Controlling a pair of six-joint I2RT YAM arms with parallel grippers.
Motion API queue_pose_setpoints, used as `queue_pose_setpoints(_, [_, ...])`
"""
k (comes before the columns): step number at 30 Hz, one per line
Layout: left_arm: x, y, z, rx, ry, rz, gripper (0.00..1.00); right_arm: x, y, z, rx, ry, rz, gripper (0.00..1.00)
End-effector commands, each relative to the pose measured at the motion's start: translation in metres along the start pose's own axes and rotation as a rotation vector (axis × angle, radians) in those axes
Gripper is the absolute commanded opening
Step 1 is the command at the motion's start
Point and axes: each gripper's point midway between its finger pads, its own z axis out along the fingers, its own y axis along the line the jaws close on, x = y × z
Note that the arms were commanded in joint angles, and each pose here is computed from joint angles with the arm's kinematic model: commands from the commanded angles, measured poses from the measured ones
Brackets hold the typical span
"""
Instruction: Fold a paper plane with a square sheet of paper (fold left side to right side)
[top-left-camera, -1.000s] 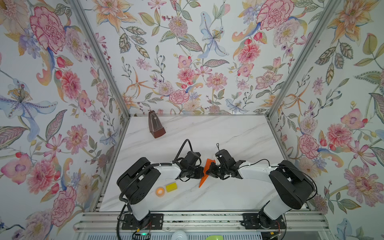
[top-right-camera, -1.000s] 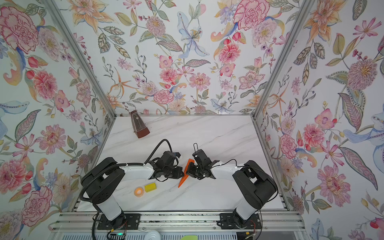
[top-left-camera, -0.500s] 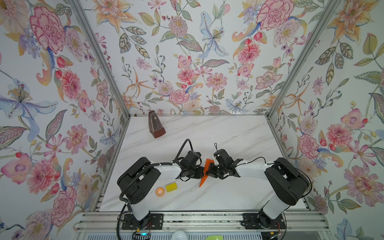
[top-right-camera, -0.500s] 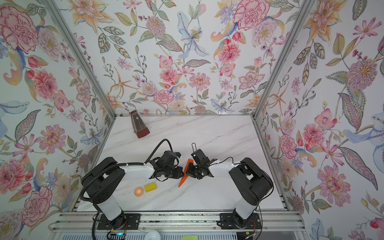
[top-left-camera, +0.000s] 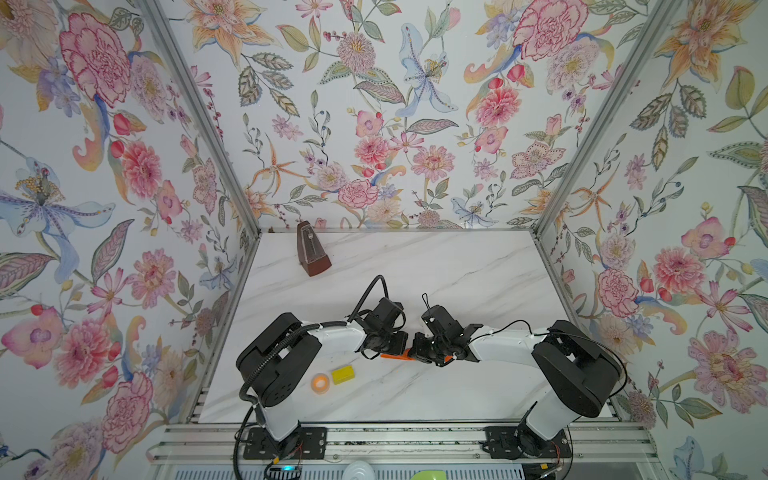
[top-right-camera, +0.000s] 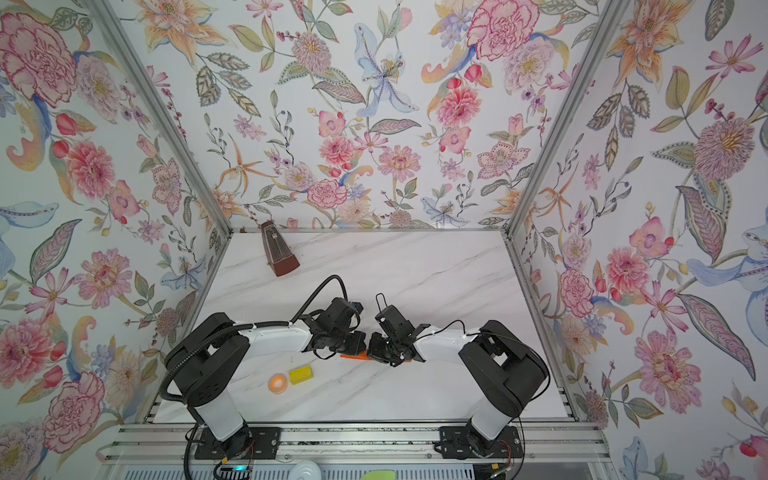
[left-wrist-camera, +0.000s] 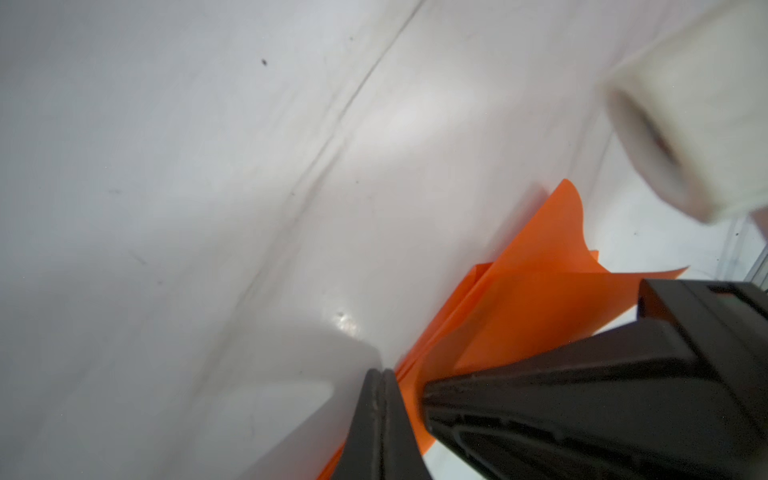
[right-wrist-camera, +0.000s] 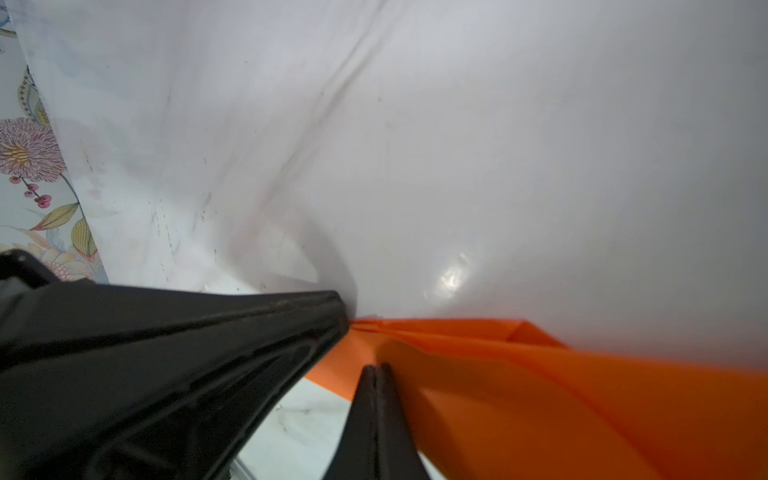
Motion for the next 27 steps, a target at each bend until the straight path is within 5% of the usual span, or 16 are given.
queue_pose_setpoints(1, [0.028, 0.041, 0.007, -0.159, 0.111, -0.007, 0.00, 0.028, -0.035, 0.003, 0.114, 0.088, 0.052, 0.00])
queue_pose_setpoints(8, [0.027, 0.038, 0.007, -0.156, 0.117, 0.002, 0.00, 0.027, -0.043, -0.005, 0.132, 0.068, 0.062, 0.00])
queue_pose_setpoints(16, [0.001, -0.001, -0.033, -0.078, 0.001, -0.002, 0.00, 0.029, -0.051, 0.008, 0.105, 0.084, 0.105, 0.00])
queue_pose_setpoints(27, [0.036, -0.023, -0.013, 0.009, 0.031, -0.074, 0.00, 0.028, -0.053, 0.008, 0.093, 0.078, 0.122, 0.00])
